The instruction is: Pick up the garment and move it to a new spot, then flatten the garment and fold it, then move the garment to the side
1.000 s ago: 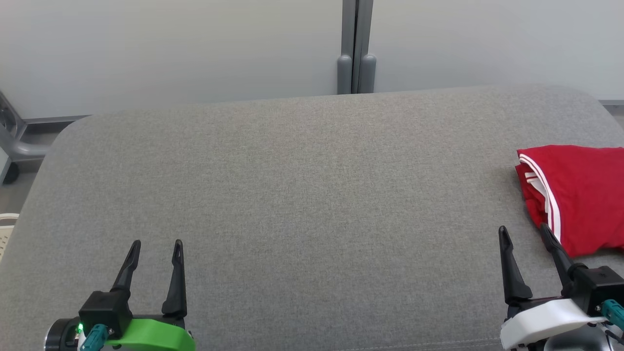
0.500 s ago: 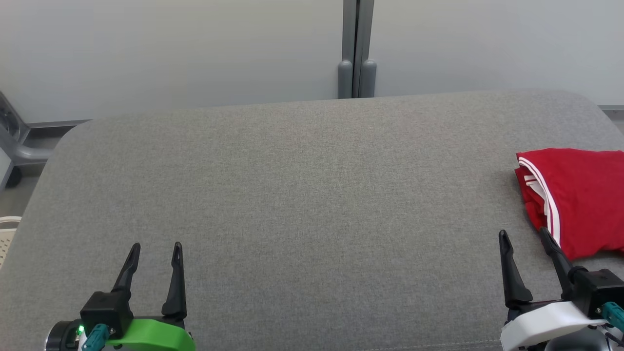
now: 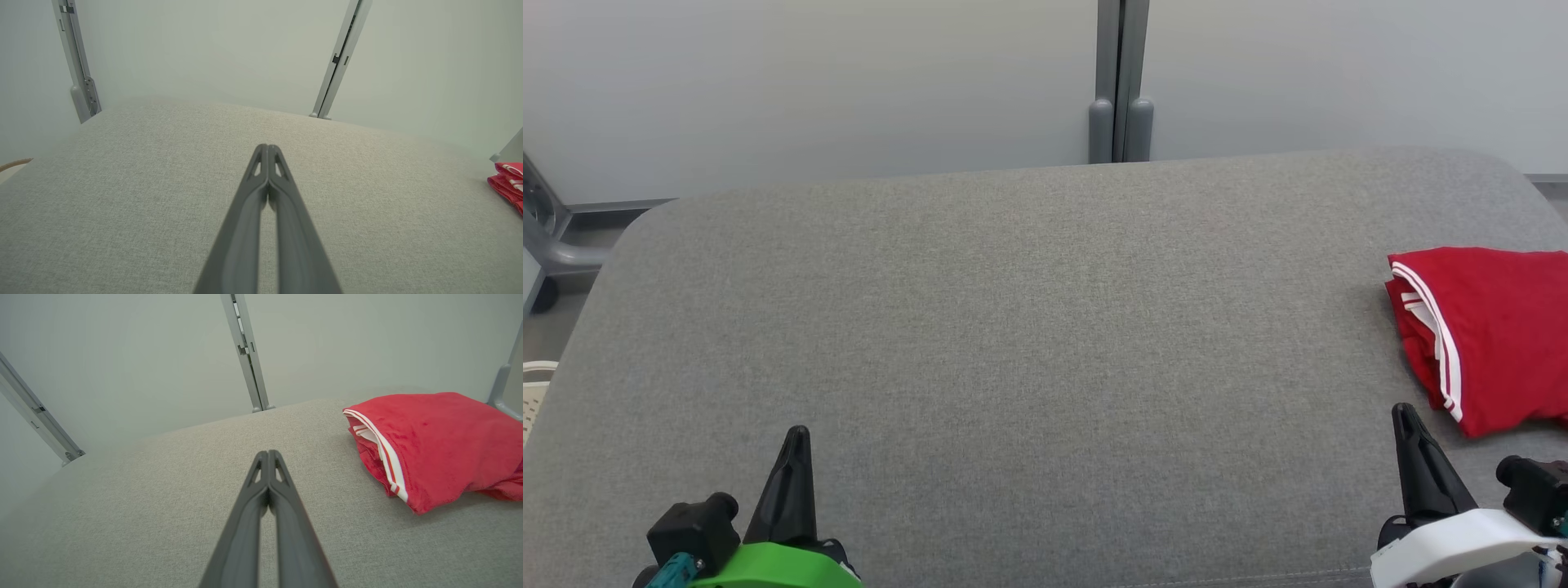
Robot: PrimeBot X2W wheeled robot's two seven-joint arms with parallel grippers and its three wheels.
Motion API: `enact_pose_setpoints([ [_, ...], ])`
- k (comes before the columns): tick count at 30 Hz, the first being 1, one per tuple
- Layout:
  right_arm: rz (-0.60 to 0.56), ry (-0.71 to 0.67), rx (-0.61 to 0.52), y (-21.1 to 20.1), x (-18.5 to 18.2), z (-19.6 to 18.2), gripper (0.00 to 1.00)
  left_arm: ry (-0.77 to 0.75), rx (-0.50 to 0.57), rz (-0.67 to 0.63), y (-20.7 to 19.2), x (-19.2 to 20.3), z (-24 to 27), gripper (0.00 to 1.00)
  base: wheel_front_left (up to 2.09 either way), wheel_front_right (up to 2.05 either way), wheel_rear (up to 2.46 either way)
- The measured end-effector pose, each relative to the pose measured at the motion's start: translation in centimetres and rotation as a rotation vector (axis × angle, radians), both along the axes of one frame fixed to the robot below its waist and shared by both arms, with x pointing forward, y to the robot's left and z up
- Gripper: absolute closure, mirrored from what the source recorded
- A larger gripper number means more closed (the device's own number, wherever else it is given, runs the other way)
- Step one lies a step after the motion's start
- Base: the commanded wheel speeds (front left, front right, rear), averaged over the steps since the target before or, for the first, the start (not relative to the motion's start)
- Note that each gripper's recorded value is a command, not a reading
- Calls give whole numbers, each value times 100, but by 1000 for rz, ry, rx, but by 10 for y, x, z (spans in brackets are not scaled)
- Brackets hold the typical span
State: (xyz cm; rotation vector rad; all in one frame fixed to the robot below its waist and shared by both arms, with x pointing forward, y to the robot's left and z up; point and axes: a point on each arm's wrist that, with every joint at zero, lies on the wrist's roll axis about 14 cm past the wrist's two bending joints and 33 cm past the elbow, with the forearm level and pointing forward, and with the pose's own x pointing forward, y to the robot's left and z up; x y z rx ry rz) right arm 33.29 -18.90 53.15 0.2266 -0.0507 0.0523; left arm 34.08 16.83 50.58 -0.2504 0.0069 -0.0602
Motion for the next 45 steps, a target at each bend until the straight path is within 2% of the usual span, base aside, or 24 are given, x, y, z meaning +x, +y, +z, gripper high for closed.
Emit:
enact_pose_setpoints([
  [20,-9,76,349,-16,2,-16,100,41,-347,7,-7,0,-3,100,0,0,0],
  [45,-16,119,706,-30,7,-24,100,55,-695,16,-14,-1,-3,100,0,0,0],
])
